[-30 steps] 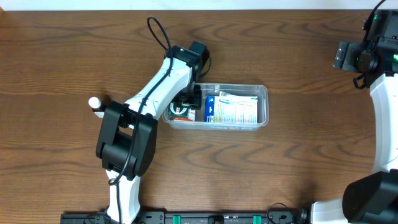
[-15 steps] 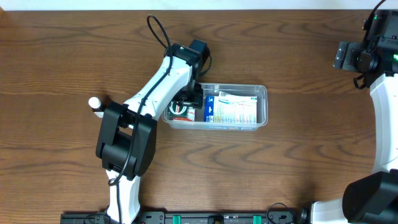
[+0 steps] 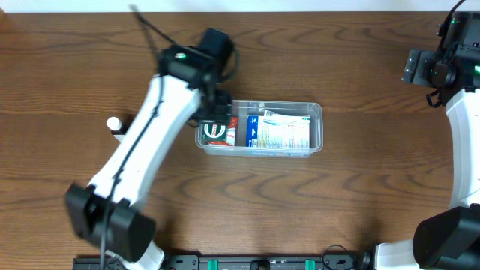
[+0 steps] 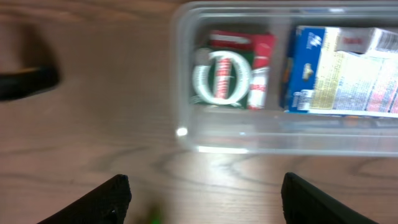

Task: Pack container
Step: 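Release the tin and move the left gripper to the white bottle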

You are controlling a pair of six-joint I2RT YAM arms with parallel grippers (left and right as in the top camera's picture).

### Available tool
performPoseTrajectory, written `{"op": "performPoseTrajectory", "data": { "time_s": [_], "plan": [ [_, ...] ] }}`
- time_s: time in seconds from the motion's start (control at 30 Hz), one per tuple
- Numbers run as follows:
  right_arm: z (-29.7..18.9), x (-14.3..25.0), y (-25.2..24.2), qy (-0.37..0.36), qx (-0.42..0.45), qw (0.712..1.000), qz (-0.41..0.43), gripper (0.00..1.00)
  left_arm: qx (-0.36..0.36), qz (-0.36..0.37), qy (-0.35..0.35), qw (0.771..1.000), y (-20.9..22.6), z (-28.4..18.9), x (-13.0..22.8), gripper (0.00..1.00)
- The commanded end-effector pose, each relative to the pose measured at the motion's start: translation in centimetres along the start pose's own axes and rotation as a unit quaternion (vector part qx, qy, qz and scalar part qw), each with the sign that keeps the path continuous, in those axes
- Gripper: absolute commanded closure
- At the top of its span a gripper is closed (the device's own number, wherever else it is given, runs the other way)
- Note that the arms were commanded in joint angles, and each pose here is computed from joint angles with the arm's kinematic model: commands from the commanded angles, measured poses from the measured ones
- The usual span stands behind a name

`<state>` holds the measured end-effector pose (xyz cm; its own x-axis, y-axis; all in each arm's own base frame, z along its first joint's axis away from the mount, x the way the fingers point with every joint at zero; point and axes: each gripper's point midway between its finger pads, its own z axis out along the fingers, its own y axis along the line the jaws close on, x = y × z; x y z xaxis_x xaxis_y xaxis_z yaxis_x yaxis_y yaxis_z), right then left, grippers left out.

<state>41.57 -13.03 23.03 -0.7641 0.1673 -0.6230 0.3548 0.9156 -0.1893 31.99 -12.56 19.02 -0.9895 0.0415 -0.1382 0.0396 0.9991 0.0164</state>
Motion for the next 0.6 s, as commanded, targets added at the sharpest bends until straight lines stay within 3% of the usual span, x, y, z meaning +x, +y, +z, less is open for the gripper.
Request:
{"op": "performPoseTrajectory", "data": {
  "time_s": [0.0,0.3,0.57],
  "plan": [
    [0.1,0.1,-0.2,0.001,0.001,1.0,0.008,0.01,-0.025,-0.043,-0.024,0.998,4.4,-2.2,-0.3,0.21],
    [0.1,0.1,-0.2,0.001,0.001,1.0,0.008,0.01,-0.069,-0.164,0.019,0.984,13.8,-0.3,1.1,0.17],
    [0.1,0.1,-0.2,0.001,0.001,1.0,0.008,0.01,-0.035,-0.276,0.029,0.96,18.1,3.2,1.8,0.17]
  ]
}}
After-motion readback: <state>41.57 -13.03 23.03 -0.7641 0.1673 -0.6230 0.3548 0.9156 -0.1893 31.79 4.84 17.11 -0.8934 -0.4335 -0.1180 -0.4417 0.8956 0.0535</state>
